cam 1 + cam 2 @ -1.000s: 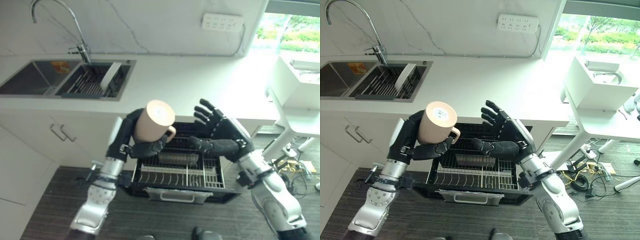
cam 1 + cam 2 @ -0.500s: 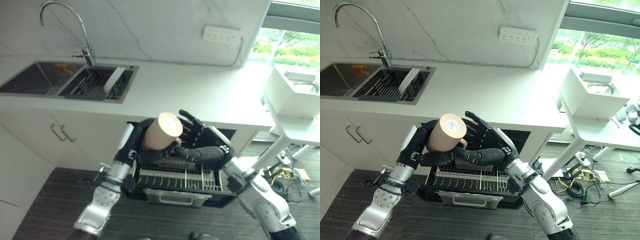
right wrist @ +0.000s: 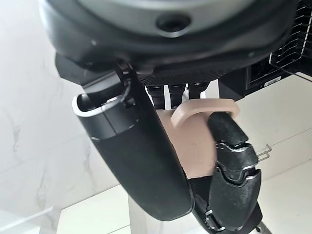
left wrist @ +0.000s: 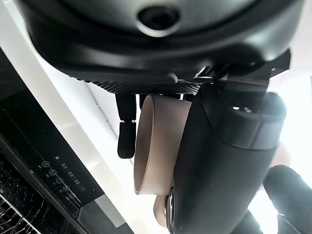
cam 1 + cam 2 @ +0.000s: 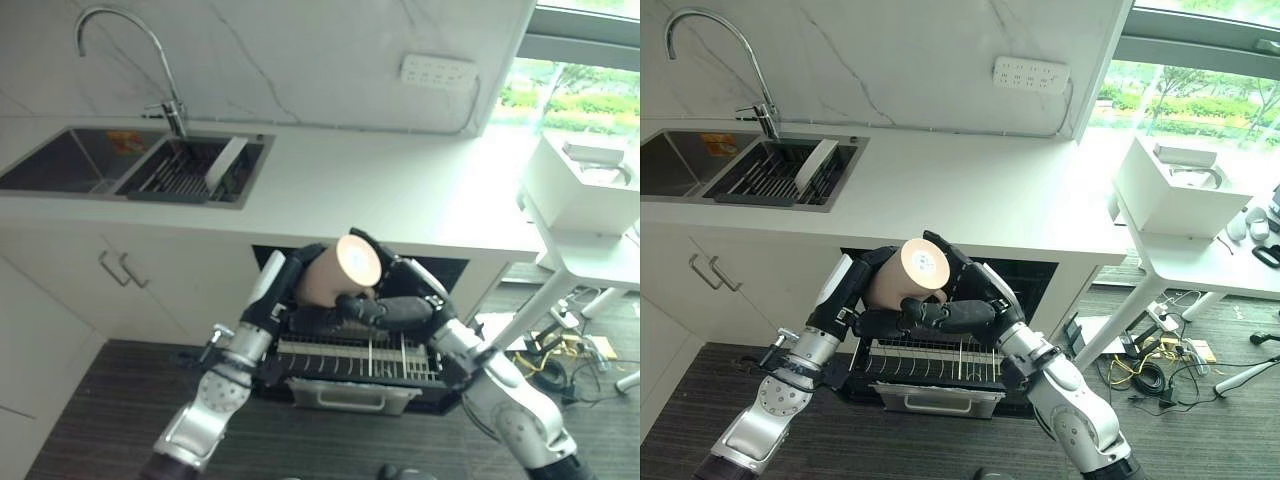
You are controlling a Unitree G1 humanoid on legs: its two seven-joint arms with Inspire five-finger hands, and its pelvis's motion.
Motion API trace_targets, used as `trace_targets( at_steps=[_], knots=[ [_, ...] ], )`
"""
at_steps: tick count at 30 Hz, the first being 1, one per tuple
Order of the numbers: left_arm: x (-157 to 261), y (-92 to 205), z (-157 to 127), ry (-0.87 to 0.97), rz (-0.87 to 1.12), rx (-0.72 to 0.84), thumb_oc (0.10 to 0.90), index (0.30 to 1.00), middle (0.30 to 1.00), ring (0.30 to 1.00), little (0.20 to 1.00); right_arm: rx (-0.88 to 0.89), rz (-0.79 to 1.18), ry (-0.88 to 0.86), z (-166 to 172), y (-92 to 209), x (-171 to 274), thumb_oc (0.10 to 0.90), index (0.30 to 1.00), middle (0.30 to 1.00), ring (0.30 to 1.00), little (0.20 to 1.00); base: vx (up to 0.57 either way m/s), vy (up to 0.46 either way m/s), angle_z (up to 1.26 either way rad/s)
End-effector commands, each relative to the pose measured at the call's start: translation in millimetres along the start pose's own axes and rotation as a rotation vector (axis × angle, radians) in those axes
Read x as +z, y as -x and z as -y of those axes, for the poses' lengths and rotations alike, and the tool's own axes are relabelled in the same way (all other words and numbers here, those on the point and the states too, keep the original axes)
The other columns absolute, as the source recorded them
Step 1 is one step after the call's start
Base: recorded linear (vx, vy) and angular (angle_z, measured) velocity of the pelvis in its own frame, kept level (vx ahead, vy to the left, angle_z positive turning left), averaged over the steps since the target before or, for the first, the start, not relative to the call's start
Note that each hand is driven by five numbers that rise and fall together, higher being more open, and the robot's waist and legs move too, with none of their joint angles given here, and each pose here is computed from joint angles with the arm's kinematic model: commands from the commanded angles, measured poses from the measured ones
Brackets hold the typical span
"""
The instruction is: Place the dishes in the dishwasher.
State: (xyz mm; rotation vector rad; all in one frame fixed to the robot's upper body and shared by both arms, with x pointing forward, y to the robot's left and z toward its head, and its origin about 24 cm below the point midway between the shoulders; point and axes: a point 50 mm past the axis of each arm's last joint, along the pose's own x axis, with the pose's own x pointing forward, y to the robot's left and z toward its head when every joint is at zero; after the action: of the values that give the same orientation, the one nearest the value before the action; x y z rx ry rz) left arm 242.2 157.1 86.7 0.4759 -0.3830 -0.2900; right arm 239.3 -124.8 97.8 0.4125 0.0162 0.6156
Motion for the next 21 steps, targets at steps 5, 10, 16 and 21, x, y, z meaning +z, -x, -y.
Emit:
trace_targets(
  at_steps=[5, 10, 16, 21],
  knots=[
    [52, -32, -12, -0.077, 0.339, 0.058, 0.4, 0.3, 0.3, 0.3, 0.3, 0.132, 0.188, -0.043, -27, -24, 40, 0.8, 0.9, 0.9, 0.9, 0.9, 0.0, 0.0, 0.0],
    [53, -33, -7, -0.107, 0.356, 0.037, 0.4, 0.3, 0.3, 0.3, 0.3, 0.101, 0.161, -0.085, -28, -28, 36, 0.8, 0.9, 0.9, 0.9, 0.9, -0.01, -0.004, -0.01],
    [56, -35, -2, -0.136, 0.372, 0.008, 0.4, 0.3, 0.3, 0.3, 0.3, 0.083, 0.15, -0.128, -31, -31, 34, 0.8, 0.9, 0.9, 0.9, 0.9, 0.0, 0.0, 0.0],
    [57, -35, 1, -0.157, 0.386, -0.004, 0.4, 0.3, 0.3, 0.3, 0.3, 0.069, 0.139, -0.138, -30, -33, 33, 0.8, 0.9, 0.9, 0.9, 0.9, 0.0, 0.0, 0.0]
  ],
)
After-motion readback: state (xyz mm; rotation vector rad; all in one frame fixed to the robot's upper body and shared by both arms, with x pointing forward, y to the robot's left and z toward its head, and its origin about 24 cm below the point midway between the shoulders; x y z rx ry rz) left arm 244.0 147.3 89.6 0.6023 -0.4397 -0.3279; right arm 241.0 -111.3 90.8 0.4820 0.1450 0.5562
